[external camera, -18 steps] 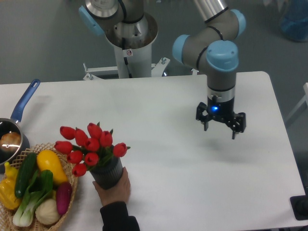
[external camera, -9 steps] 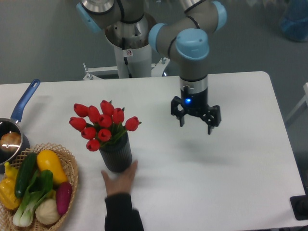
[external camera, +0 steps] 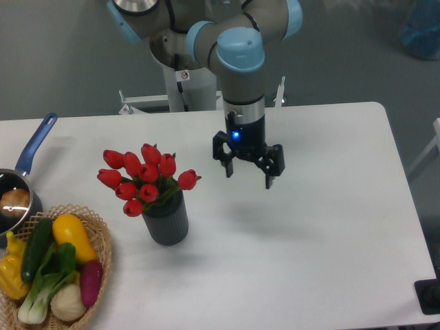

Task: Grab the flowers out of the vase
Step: 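Lower the gripper onto the tulip stems and close around them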

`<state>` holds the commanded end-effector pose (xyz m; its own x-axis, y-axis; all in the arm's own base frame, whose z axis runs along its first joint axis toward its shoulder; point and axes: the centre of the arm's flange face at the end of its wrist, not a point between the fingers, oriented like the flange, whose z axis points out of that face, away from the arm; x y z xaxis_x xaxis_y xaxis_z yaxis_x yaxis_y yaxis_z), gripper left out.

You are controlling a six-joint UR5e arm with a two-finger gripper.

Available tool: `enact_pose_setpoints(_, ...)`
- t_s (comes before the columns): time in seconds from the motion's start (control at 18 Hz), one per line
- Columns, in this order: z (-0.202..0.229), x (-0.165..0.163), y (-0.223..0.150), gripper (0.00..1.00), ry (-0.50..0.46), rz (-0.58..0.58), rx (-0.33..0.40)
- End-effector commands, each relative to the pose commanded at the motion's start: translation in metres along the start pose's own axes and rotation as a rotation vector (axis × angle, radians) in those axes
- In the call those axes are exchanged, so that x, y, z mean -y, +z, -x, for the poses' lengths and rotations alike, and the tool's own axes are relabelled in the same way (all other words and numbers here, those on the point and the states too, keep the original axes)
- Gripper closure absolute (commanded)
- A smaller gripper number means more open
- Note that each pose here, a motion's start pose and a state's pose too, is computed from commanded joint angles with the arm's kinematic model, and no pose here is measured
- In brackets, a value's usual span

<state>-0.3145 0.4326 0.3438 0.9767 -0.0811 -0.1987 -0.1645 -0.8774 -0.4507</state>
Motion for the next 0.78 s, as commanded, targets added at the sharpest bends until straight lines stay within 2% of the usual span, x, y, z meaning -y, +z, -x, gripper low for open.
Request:
enact_pose_setpoints(0.33,-0.014,0.023,-0.009,0.00,-0.016,-0.223,-0.135)
enact_pose_setpoints(0.56,-0.020,0.032,-0.006,0.00,-0.017,-0.301,-0.199)
enact_pose_setpoints(0.78,-0.029,0.039,0.011,0.00,-0.001,-0.303,-0.243)
